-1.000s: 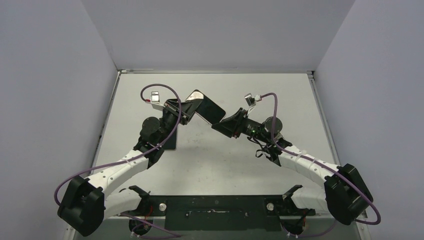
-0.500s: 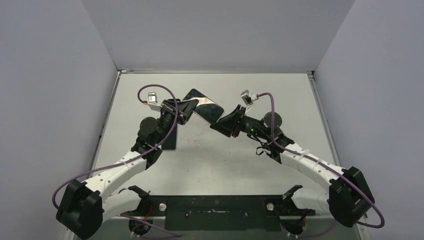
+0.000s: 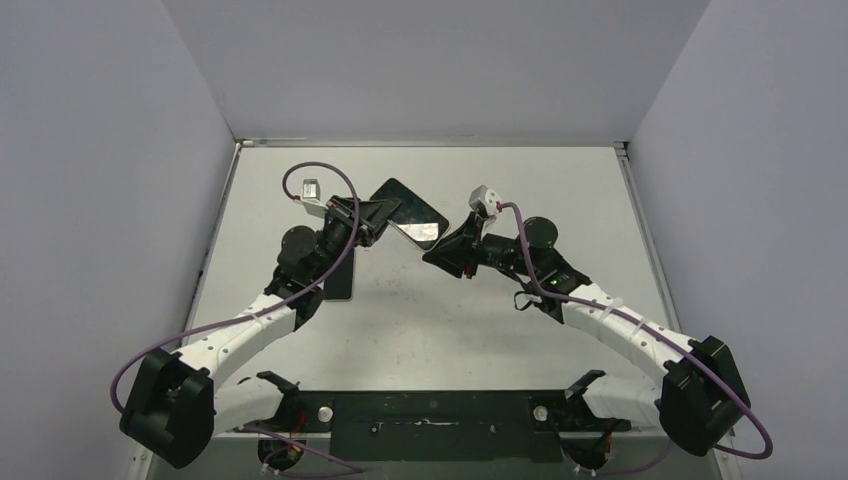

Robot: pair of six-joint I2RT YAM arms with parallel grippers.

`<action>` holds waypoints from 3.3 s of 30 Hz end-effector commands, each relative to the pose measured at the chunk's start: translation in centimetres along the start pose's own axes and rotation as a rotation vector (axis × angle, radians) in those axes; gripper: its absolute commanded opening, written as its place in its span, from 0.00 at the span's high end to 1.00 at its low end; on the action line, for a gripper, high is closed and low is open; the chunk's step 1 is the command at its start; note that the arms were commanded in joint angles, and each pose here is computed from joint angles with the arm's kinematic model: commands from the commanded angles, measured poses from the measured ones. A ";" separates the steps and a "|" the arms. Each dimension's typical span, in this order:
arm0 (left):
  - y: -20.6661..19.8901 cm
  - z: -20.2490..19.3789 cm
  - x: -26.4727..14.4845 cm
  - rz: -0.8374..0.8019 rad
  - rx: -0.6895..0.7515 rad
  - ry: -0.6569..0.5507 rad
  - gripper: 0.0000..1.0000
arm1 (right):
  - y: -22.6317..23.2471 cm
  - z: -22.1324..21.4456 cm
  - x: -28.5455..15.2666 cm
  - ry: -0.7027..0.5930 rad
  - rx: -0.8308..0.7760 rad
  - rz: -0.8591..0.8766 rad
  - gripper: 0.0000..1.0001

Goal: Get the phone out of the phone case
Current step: Remove the phone case from the phone.

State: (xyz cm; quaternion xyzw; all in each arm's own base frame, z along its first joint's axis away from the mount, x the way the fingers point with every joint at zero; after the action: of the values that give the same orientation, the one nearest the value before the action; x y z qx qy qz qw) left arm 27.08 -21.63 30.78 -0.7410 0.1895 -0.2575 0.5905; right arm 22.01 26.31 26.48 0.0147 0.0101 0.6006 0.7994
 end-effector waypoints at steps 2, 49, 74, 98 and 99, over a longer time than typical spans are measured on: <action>-4.6 -3.7 -1.1 -0.146 0.067 0.281 1.00 | -2.0 0.7 -0.4 -0.037 -0.146 -0.080 0.93; -5.9 -4.2 -3.0 -0.219 0.656 0.707 1.00 | 3.6 1.5 -1.1 0.128 -0.214 0.368 0.50; -5.6 -5.5 -3.2 -0.174 0.550 0.836 1.00 | 2.6 0.6 -0.3 0.175 -0.538 0.368 1.00; -5.2 -4.3 -2.3 -0.199 0.766 0.740 1.00 | 4.7 0.7 -2.7 0.118 -0.348 0.387 0.44; -5.2 -4.4 -2.3 -0.204 0.769 0.742 1.00 | 4.8 0.9 -2.6 0.103 -0.336 0.386 0.44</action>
State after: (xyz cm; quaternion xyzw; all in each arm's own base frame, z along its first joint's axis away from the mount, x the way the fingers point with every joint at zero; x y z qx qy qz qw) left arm 22.62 -22.91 32.45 -0.3782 0.2851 -0.5819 0.6611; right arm 17.54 24.72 24.82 -0.1959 -0.0035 0.7214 0.6642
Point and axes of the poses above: each gripper's point midway between its finger pads, its own x axis out along the fingers, its own y axis along the line the jaws close on, z = x × y, the point moved 5 cm from there along -x, back along the fingers, and after that the axes turned 15 degrees about -x, right-handed, at the moved point
